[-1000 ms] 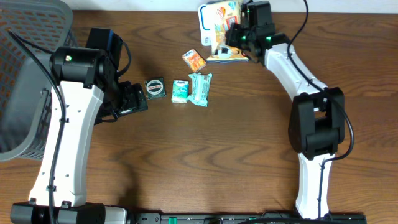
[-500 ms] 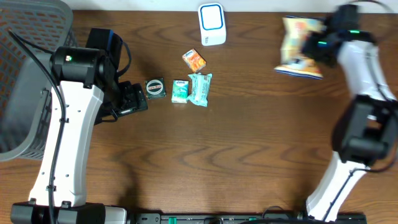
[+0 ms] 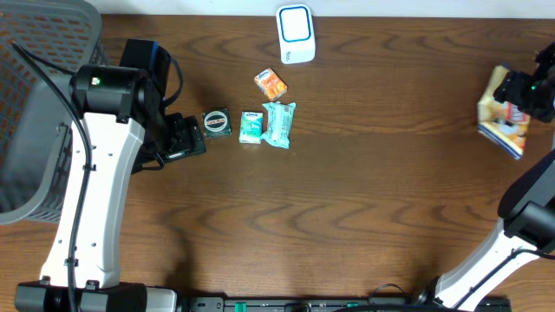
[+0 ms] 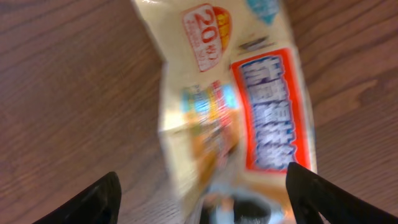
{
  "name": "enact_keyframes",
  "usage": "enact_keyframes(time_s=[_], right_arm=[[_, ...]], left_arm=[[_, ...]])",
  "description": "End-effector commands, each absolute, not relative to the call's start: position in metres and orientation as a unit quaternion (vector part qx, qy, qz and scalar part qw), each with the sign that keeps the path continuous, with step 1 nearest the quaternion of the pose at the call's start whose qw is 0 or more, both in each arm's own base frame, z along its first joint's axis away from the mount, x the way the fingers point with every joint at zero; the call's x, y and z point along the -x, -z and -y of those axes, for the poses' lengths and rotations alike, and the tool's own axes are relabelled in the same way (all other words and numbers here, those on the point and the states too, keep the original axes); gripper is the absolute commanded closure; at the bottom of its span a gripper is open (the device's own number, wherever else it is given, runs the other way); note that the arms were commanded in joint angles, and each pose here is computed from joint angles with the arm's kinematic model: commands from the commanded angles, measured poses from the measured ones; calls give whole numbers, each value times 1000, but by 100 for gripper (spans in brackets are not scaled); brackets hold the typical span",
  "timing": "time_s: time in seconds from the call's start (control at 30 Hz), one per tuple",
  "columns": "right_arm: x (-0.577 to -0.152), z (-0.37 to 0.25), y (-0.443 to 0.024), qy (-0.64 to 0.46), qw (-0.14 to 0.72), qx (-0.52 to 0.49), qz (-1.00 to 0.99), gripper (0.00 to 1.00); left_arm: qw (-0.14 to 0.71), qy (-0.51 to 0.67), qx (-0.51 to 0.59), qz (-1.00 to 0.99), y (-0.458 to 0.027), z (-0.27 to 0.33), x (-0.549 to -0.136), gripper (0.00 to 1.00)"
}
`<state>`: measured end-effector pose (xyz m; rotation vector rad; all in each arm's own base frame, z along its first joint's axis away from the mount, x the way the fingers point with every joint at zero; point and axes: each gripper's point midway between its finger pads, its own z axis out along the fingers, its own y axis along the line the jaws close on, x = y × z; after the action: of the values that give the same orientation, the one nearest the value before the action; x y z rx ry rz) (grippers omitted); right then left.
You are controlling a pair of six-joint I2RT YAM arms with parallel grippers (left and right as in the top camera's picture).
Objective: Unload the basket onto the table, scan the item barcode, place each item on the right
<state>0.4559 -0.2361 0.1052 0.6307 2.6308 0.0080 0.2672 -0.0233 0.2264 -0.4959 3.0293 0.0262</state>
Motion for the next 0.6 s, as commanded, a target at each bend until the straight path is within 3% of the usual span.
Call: enact_keyframes(time_s=[0.0,0.2,0.37,0.57], right_arm=[[-461,223,-109,-28,226,-201,-953,19],[-481,154,-117,-155,237,-148,-948,20],[-491,42,-130,-281,211,-60,-934,24],[-482,-65,-128,-309,167,36,-936,24]], left_arm=[[34,-16,164,-986,-225,21,-267,2],[34,-16,164,-986,-225,21,-267,2],[34,-16,164,-986,-225,21,-267,2],[34,-16,164,-986,-225,21,-267,2]])
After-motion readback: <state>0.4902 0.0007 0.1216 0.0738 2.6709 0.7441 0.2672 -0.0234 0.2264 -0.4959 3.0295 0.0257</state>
